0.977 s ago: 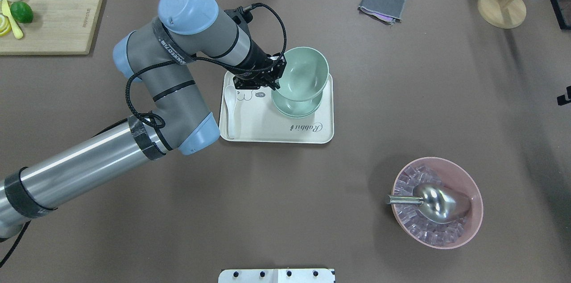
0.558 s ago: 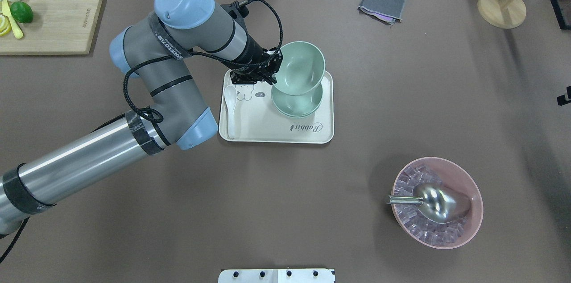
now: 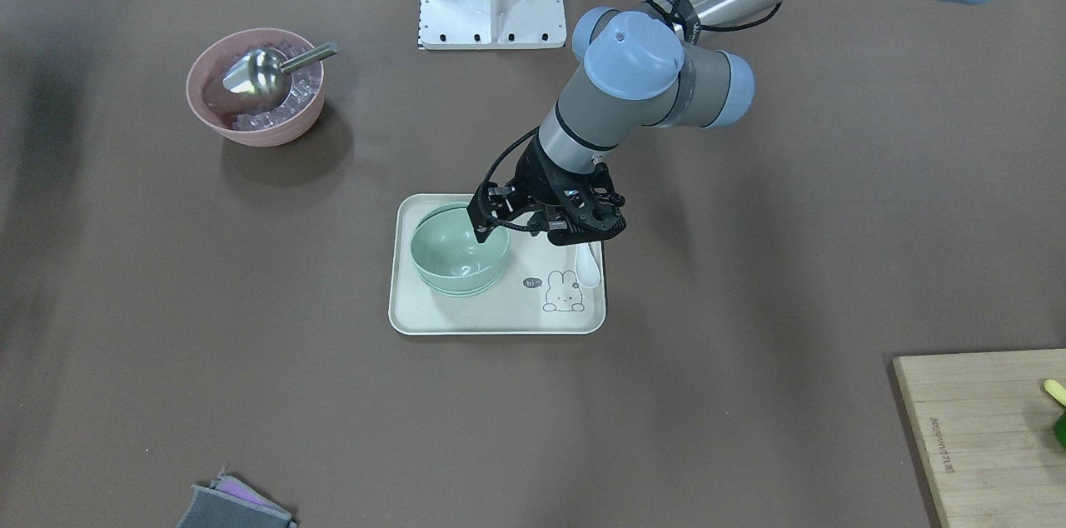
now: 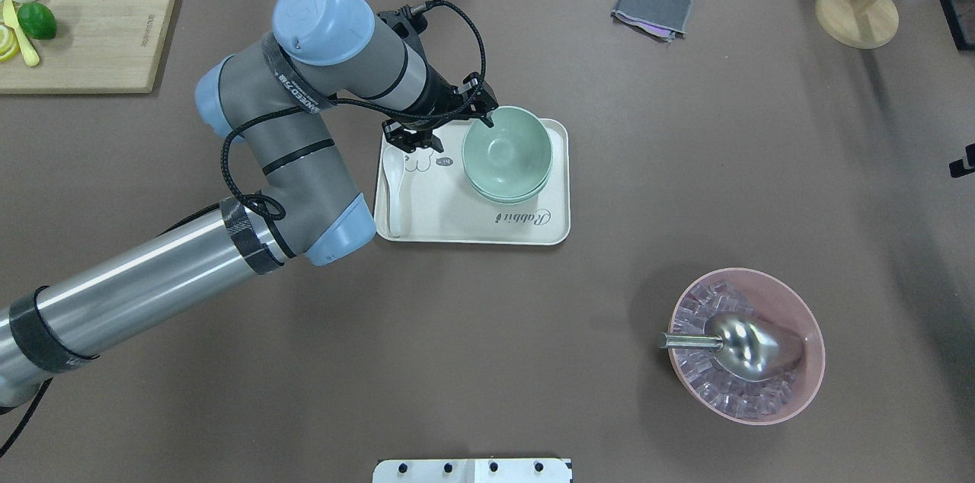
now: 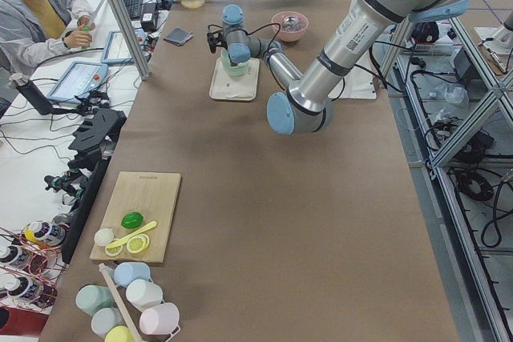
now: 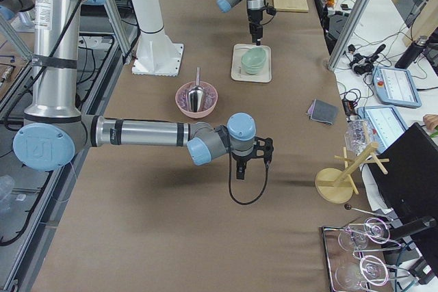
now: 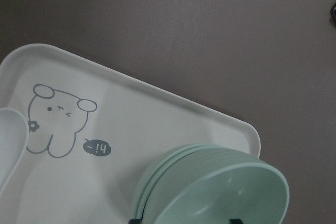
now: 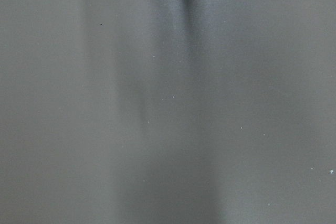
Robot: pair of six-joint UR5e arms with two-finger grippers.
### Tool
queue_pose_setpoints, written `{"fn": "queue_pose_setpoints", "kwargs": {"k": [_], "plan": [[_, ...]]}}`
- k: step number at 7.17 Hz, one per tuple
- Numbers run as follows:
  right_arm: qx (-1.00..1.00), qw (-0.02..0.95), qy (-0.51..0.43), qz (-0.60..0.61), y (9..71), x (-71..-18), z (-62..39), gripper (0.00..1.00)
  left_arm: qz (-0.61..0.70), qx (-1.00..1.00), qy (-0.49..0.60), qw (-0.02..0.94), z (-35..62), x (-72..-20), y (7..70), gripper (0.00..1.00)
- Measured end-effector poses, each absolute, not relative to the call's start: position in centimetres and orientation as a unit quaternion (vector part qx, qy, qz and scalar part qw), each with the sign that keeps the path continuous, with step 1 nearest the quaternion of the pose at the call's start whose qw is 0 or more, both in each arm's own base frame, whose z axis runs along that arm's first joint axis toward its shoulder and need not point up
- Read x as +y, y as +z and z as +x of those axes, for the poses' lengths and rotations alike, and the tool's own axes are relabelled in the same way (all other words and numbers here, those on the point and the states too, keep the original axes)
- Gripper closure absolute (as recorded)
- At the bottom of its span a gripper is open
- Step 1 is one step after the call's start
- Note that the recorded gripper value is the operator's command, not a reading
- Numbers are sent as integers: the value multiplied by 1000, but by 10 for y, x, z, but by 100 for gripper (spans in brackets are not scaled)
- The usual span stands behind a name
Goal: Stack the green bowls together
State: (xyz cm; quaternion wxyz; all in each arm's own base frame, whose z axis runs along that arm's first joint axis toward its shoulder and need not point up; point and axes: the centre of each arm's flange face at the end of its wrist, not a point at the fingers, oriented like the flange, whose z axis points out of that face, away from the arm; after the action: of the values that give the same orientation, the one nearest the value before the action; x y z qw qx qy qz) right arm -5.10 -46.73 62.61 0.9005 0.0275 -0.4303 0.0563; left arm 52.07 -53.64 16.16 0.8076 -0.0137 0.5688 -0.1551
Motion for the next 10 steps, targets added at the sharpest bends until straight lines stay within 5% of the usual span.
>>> {"fn": "queue_pose_setpoints", "kwargs": {"k": [5, 10], "plan": [[-423, 905, 37, 31, 633, -469, -43, 0, 36, 455, -10, 889, 300, -516, 307, 2], [-406, 912, -16, 46, 640, -481, -13, 0, 91, 339, 170, 921, 43, -486, 545, 2]]}}
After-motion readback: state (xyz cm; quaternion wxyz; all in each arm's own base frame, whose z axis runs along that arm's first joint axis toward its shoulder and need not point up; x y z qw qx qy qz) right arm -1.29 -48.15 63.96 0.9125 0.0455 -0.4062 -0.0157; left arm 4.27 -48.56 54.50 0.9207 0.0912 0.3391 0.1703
